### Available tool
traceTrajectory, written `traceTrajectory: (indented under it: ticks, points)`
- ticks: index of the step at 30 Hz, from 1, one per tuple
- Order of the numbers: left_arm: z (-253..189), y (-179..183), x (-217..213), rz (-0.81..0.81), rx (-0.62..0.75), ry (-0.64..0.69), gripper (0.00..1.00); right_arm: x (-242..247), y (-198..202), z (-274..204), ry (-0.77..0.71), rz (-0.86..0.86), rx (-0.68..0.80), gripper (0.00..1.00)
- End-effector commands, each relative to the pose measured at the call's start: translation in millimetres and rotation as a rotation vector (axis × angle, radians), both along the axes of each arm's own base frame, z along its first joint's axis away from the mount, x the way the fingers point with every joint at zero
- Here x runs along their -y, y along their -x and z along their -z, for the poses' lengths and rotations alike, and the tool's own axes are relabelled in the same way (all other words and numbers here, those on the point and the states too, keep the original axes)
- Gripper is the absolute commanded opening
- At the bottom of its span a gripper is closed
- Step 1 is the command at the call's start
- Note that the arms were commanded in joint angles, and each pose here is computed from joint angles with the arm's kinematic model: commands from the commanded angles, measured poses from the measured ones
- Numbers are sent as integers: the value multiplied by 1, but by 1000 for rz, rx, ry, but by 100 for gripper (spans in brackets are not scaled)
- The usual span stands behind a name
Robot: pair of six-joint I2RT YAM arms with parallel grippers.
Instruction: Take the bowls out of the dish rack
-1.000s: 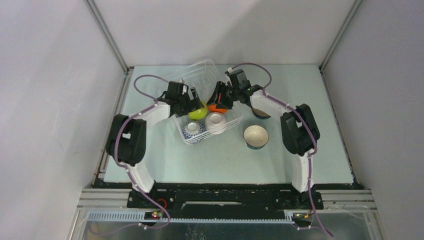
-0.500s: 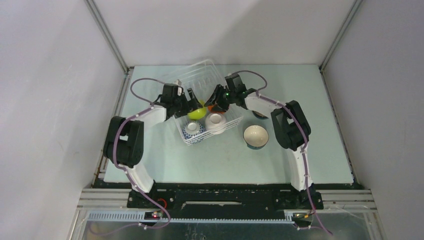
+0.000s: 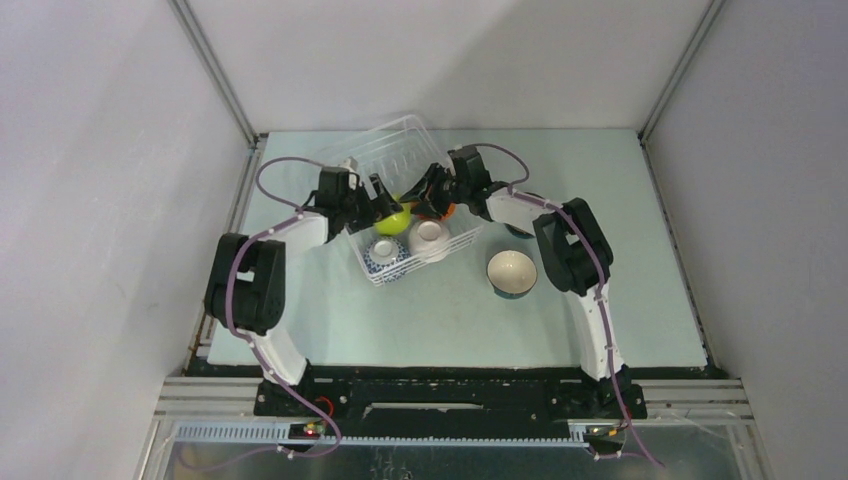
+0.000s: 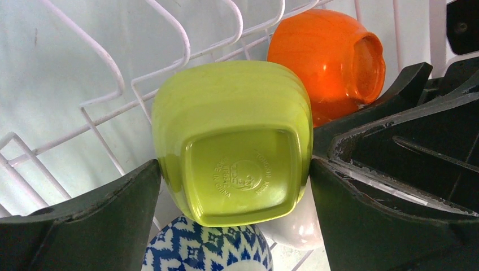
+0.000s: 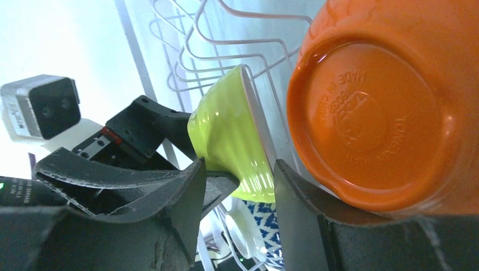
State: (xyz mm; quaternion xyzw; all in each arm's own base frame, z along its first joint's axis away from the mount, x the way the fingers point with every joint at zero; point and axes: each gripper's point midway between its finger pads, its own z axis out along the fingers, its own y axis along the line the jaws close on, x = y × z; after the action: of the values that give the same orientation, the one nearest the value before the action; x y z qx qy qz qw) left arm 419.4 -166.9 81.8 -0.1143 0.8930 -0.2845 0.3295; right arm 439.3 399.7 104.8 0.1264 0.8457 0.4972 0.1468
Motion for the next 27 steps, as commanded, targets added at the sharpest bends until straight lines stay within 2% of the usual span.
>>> traceTrajectory:
  ticks: [1,7,15,19,25,27]
  points:
    - [3,21,11,59,-45,58,80,-21,-8,-27,-177,-11,44,53]
    - [-16,17,16,75,3,87,78,-17,-4,-45,-220,-14,76,47]
    - [-57,21,27,140,101,157,75,-9,3,-65,-258,-40,95,49]
    - [-59,19,25,127,109,148,76,-4,7,-63,-234,-57,88,49]
    - [-59,13,31,144,105,180,74,5,13,-64,-244,-57,93,39]
    - [-68,15,35,168,131,202,79,7,14,-72,-272,-57,99,35]
